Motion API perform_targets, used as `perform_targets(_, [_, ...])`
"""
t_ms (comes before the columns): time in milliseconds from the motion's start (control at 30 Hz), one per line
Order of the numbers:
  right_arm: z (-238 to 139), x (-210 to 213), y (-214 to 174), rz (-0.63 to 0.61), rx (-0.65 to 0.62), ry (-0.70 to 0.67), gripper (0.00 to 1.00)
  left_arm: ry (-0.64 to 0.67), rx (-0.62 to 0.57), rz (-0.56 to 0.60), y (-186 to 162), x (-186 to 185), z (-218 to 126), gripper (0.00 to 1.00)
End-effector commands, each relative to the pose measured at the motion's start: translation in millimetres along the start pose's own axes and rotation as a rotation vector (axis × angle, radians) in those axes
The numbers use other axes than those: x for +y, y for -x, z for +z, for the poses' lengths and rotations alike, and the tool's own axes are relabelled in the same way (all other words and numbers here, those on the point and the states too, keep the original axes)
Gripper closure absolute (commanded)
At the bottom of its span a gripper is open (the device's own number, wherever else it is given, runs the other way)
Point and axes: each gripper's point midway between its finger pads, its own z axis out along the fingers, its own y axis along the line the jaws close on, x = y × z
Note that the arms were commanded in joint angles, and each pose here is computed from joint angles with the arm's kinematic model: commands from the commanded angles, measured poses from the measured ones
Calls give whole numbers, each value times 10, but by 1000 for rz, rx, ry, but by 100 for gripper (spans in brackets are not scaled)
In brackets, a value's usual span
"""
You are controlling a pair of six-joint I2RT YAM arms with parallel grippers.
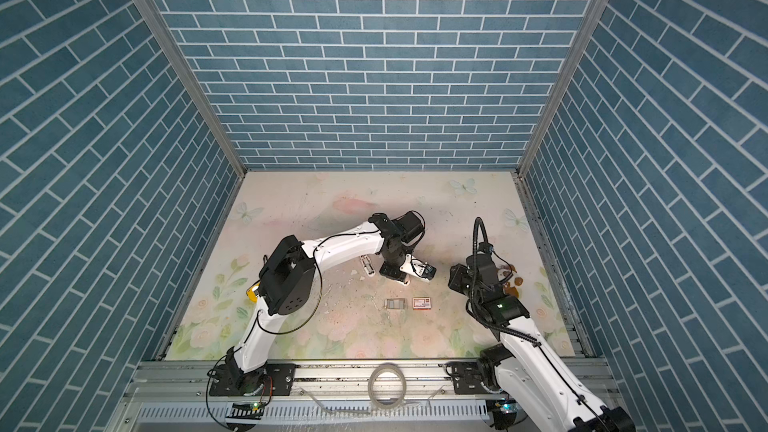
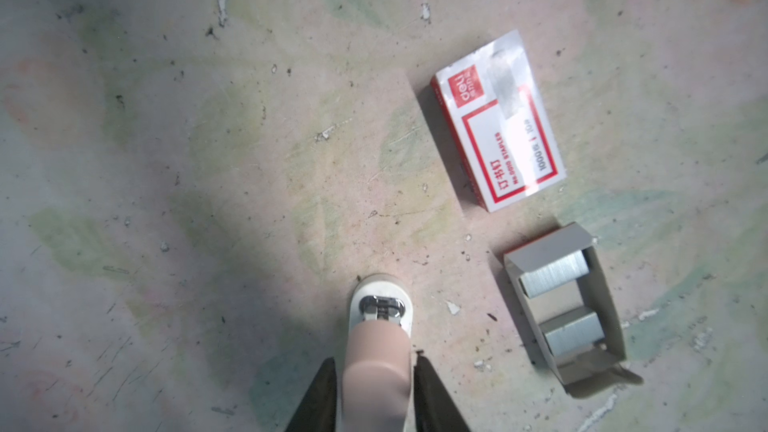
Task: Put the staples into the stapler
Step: 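Lift the stapler with the left gripper while the right gripper moves toward it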
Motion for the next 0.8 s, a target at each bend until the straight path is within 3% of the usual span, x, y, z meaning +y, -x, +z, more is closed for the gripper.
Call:
perform_targets(0, [21, -10, -6, 31, -1, 2, 61, -2, -5, 1, 54, -87, -84, 61])
perform_targets(167, [30, -21, -20, 32, 1, 1, 62, 13, -7, -3, 67, -75, -65, 61])
perform_targets(367, [23, -17, -14, 30, -2, 4, 63, 33, -14, -9, 104, -42, -79, 70])
perform_targets(767, [46, -5, -35, 27, 13, 10, 67, 27, 4, -22, 64, -74, -107, 97])
